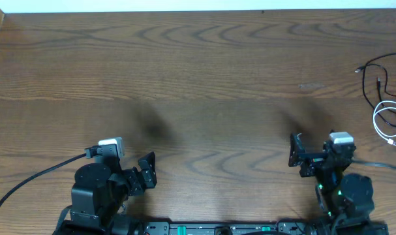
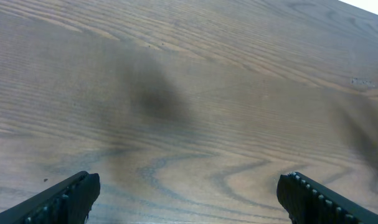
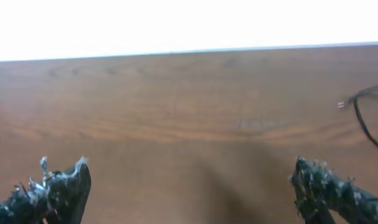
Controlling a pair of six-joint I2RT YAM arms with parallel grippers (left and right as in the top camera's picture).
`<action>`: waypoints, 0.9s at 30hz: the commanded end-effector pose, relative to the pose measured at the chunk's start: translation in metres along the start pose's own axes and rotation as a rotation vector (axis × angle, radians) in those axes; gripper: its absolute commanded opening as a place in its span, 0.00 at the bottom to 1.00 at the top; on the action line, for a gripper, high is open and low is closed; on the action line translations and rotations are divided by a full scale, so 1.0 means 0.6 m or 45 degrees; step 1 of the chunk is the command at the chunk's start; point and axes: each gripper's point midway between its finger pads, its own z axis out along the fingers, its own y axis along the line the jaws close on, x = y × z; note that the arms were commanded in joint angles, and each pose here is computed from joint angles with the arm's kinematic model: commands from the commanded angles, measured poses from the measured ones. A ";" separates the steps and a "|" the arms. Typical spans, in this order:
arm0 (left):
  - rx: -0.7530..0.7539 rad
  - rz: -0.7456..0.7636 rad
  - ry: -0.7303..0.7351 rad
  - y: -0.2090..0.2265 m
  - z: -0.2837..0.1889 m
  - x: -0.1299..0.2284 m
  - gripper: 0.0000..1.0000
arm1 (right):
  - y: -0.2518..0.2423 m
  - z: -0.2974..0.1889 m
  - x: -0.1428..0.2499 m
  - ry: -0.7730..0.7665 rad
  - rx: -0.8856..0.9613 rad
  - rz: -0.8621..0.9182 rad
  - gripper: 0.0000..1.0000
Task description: Untangle cables
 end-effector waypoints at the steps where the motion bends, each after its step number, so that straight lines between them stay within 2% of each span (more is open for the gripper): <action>1: -0.019 0.015 -0.004 0.005 0.001 0.002 0.96 | -0.013 0.003 0.003 -0.080 0.035 -0.008 0.99; 11: -0.019 0.016 -0.004 0.005 0.001 0.002 0.96 | -0.033 0.008 -0.021 -0.359 0.068 0.007 0.99; 16: -0.019 0.016 -0.004 0.005 0.001 0.002 0.96 | -0.031 0.007 -0.031 -0.417 0.084 -0.148 0.99; 19: -0.019 0.016 -0.004 0.005 0.001 0.002 0.96 | -0.028 0.010 -0.024 -0.391 0.078 -0.215 0.99; 22: -0.019 0.016 -0.004 0.005 0.001 0.002 0.96 | -0.034 0.023 0.033 -0.209 0.078 -0.216 0.99; 27: -0.019 0.016 -0.004 0.005 0.001 0.002 0.96 | -0.031 0.024 0.037 -0.195 0.059 -0.219 0.99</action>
